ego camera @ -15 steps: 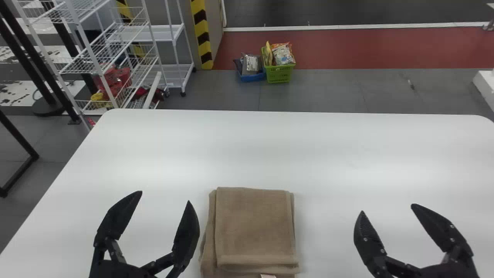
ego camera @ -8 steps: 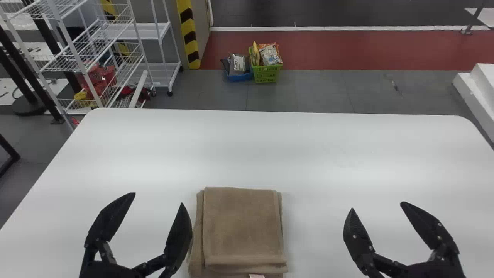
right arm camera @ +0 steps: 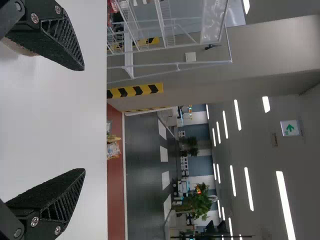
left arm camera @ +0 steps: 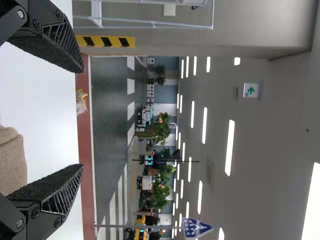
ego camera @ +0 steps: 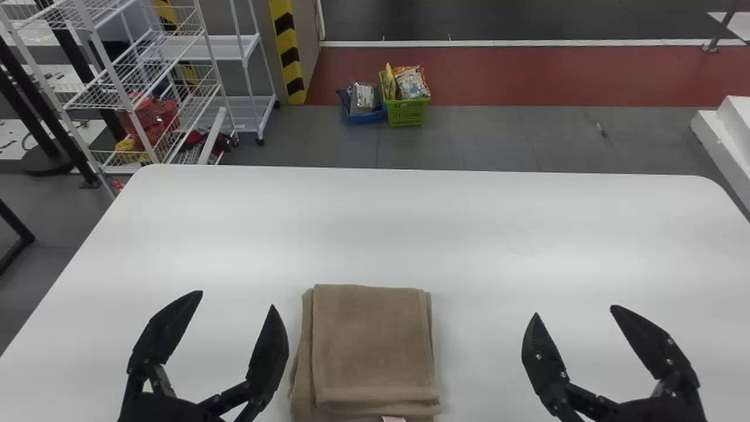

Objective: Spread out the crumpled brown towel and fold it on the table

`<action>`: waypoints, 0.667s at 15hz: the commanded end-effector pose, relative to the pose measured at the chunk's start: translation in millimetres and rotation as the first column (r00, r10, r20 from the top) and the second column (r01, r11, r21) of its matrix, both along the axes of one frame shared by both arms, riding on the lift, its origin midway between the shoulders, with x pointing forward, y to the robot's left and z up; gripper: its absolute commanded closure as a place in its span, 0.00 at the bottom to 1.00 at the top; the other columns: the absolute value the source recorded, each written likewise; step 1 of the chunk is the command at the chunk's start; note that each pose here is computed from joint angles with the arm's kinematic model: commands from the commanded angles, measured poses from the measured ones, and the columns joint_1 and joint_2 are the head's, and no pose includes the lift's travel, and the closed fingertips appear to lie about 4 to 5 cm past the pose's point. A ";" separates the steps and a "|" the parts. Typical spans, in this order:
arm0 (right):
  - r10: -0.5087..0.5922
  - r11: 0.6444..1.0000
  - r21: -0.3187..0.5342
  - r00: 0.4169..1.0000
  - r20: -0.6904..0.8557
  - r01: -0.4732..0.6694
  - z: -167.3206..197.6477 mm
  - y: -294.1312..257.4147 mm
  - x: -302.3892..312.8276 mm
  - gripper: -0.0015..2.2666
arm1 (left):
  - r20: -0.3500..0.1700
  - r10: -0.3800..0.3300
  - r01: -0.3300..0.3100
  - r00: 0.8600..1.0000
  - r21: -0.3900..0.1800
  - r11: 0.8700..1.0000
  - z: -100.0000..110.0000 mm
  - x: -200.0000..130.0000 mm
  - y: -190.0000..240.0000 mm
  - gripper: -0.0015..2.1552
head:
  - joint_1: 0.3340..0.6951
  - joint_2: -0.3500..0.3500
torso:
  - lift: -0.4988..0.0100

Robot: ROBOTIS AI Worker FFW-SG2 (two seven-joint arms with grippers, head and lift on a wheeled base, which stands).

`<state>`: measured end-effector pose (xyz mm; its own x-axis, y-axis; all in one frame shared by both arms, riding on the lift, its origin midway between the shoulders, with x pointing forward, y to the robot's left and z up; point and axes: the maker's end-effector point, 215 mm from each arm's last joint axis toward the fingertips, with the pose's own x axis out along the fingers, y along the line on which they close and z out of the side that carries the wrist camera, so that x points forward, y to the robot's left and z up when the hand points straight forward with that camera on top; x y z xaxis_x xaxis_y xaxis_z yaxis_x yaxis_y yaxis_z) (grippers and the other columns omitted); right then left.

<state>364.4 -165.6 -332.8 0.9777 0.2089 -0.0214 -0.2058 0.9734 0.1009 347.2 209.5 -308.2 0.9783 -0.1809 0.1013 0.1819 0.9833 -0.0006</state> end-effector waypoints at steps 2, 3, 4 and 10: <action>-0.015 1.000 0.003 1.000 0.018 0.015 3.0 -1.1 -0.3 0.04 | -0.006 0.003 -0.003 1.000 -0.003 1.000 -2.4 0.5 1.8 0.08 | 1.00 0.60 | 0.73; -0.014 1.000 0.004 1.000 0.018 0.014 3.1 -0.3 -0.3 0.04 | -0.005 0.003 -0.003 1.000 -0.005 1.000 -1.8 1.0 1.9 0.08 | 1.00 0.60 | 0.73; -0.014 1.000 0.004 1.000 0.018 0.014 3.1 -0.3 -0.3 0.04 | -0.008 0.004 -0.004 1.000 -0.007 1.000 -2.6 1.1 2.6 0.08 | 1.00 0.60 | 0.73; 0.000 1.000 -0.005 0.999 0.036 0.000 8.5 8.4 -2.1 0.04 | -0.009 0.003 -0.003 1.000 -0.007 1.000 -2.7 1.3 3.1 0.08 | 1.00 0.61 | 0.73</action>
<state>363.1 -160.8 -326.9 0.9790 0.2040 0.0062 -0.2037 0.9746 0.0931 348.4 212.5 -311.2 0.9798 -0.1772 0.0928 0.1788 0.9839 -0.0088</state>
